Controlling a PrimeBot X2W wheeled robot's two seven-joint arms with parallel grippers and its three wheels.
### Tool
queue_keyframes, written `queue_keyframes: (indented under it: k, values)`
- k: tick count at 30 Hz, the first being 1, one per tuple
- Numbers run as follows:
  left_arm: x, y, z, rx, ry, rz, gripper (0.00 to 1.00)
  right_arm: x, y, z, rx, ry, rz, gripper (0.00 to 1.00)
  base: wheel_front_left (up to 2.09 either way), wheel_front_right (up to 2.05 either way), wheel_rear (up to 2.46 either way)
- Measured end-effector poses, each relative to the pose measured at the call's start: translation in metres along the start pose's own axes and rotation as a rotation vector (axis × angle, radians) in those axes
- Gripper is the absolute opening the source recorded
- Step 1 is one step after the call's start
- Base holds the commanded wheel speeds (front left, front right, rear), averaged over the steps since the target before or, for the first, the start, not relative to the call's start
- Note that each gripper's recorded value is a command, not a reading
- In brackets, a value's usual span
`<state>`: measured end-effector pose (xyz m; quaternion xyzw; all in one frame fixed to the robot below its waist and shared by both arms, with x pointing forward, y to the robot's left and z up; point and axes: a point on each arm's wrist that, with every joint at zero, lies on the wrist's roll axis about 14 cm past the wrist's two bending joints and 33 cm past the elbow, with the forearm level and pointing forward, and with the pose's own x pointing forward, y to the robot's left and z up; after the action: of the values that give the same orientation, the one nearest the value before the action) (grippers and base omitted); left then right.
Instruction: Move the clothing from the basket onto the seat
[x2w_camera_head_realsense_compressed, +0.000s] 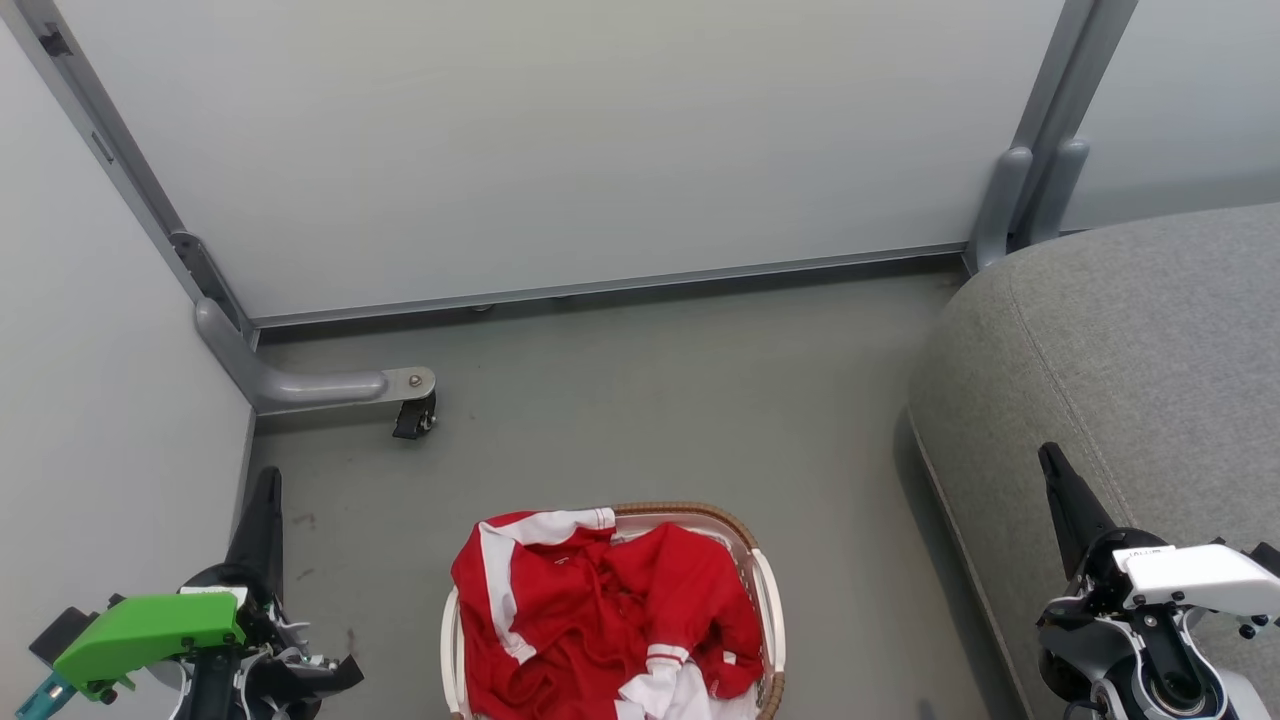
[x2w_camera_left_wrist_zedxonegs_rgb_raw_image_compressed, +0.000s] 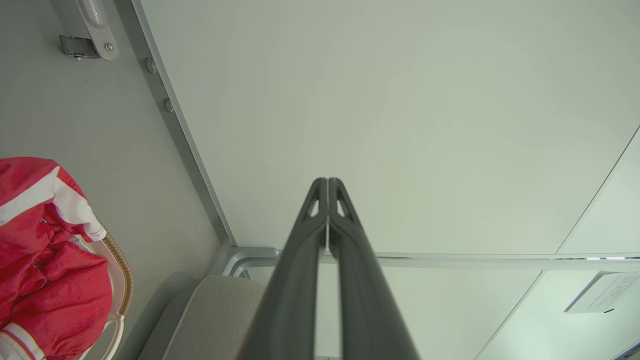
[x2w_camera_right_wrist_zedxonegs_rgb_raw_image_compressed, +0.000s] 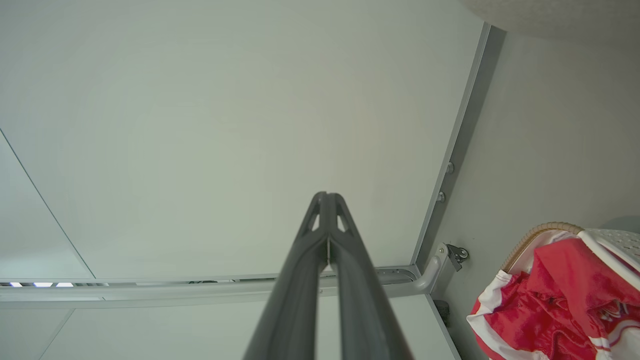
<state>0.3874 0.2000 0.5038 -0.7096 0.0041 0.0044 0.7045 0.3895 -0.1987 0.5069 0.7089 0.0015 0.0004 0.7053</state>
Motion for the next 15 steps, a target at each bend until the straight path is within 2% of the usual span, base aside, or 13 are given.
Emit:
queue_keyframes:
  k: [15]
  values:
    - [0.0, 0.0, 0.0, 0.0, 0.0, 0.0, 0.0, 0.0, 0.0, 0.0, 0.0, 0.0, 0.0, 0.0, 0.0, 0.0, 0.0]
